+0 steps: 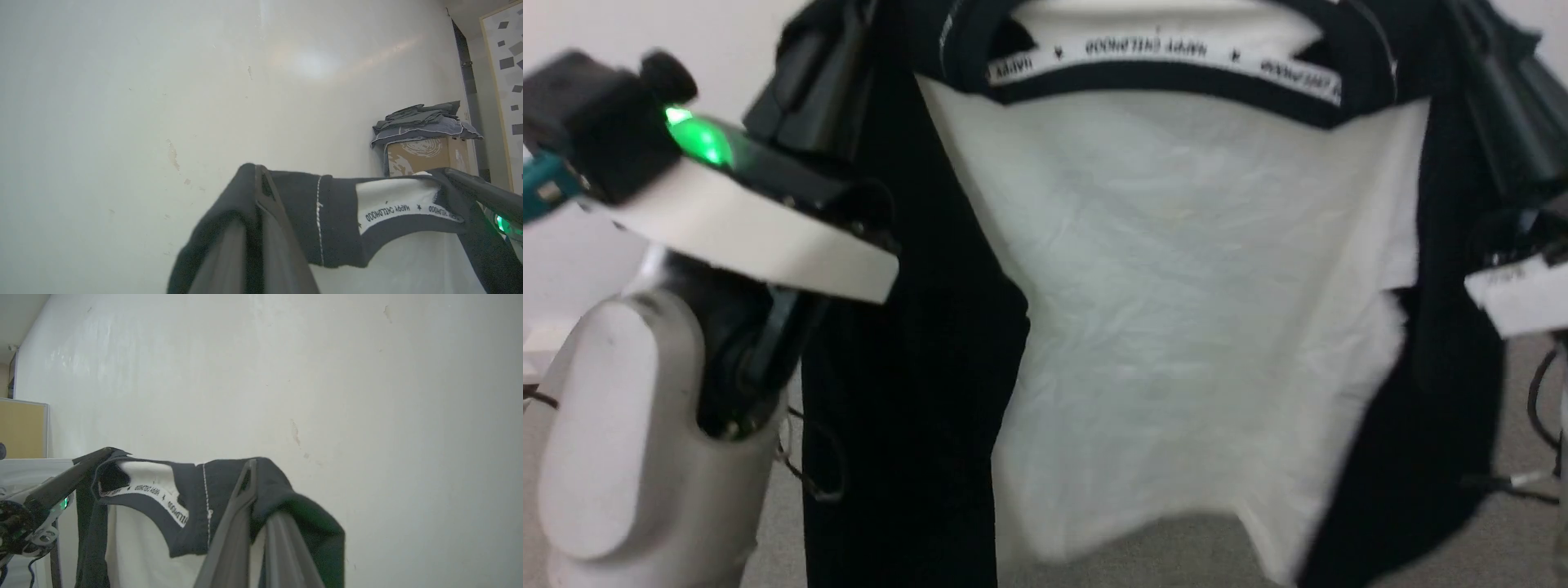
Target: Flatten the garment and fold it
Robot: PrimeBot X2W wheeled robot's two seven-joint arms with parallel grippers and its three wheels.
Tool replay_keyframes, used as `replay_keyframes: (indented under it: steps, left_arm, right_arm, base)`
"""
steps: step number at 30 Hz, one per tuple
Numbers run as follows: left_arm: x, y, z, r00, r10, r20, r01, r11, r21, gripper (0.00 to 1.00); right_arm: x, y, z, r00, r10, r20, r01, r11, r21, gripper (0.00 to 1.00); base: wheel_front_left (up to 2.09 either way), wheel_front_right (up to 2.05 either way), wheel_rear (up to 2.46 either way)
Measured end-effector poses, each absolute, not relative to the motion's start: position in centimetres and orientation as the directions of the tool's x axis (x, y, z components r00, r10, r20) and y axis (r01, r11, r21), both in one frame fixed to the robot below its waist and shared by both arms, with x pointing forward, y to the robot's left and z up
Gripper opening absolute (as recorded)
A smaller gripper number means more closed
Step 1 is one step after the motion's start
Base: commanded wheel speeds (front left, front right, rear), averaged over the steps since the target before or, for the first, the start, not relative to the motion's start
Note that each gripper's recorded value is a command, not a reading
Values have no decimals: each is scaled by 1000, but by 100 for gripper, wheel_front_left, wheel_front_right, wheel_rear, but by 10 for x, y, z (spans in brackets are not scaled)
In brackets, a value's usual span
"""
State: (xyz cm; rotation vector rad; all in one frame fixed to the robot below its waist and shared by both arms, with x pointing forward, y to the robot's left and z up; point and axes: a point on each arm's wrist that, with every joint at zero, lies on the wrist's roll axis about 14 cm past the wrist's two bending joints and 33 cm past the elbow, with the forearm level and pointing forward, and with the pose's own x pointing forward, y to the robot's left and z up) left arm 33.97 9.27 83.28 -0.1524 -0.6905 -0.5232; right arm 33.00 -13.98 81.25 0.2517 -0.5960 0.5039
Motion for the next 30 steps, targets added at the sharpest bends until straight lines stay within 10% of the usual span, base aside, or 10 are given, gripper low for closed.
replay_keyframes:
  steps: [17,30]
  left_arm:
    - [355,102,853,673,-405,619,492,870,35,0]
    - [452,110,853,729,-397,557,463,886,26,0]
  right_arm:
    - [336,-137,882,651,338,679,-299,937,-180,0]
    - [437,-143,875,717,316,621,-155,941,-300,0]
  base:
    - [0,0,0]
    - [0,0,0]
